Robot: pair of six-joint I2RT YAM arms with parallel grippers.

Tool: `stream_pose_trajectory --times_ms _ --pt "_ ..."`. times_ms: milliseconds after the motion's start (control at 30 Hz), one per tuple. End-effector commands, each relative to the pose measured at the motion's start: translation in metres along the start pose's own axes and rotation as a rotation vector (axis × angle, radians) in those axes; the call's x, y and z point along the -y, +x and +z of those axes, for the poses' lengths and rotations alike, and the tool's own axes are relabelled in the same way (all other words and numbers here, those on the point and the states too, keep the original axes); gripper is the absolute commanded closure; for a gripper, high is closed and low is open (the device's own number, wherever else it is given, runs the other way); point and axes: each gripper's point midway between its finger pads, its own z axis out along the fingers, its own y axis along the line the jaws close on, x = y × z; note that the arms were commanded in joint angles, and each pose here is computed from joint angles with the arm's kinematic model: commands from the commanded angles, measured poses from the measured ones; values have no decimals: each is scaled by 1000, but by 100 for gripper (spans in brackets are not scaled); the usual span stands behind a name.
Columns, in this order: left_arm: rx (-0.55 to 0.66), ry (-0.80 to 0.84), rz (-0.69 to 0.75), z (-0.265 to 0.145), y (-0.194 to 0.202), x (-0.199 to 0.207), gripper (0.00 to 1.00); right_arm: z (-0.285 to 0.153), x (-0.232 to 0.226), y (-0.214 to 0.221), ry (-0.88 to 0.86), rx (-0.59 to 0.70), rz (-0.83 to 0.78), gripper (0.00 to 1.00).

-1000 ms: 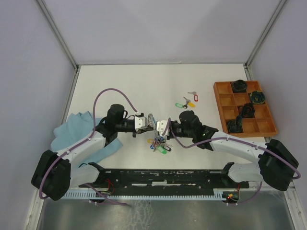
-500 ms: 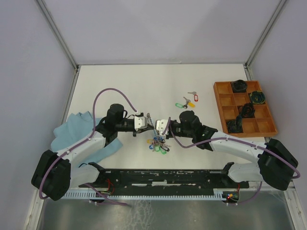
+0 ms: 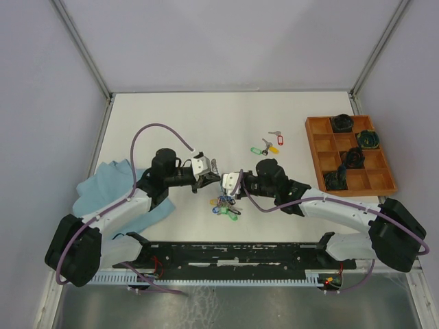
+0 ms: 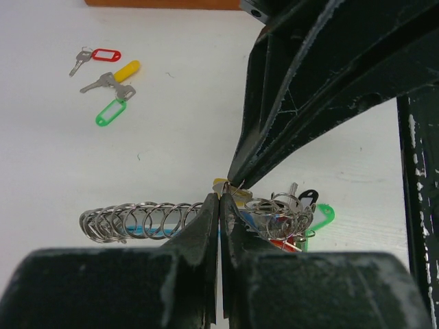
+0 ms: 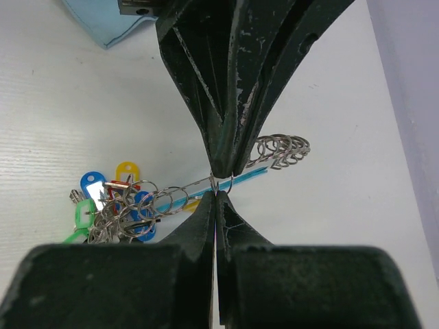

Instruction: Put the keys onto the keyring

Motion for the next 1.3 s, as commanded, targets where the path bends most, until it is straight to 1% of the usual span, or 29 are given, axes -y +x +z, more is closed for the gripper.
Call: stream_pose_trajectory --times_ms 0,233,400,600,733,933,1067,1167,1267 --pt "115 -119 -39 0 -37 -23 97 0 6 -16 26 46 -54 99" --pt "220 -171 -168 -3 -49 -24 97 2 7 -3 38 -6 -61 99" --pt "309 -167 -252 -5 -57 -19 97 6 8 5 43 -35 -62 99" --pt "382 -180 -289 -9 -60 -14 97 9 6 14 28 -79 -57 99" --pt "353 -199 -300 -9 -51 -15 97 -1 14 14 70 -100 -77 99" --pt "331 -207 -303 -10 -40 -12 97 -6 16 4 48 -93 -96 99" --pt "309 -219 -345 -7 -35 -15 89 -7 17 1 44 -92 -102 99" --pt "277 -238 -350 -5 -27 -19 87 -10 18 -2 45 -87 -108 99" --pt "235 -261 -352 -3 -21 -26 79 -11 19 -4 42 -86 -115 99"
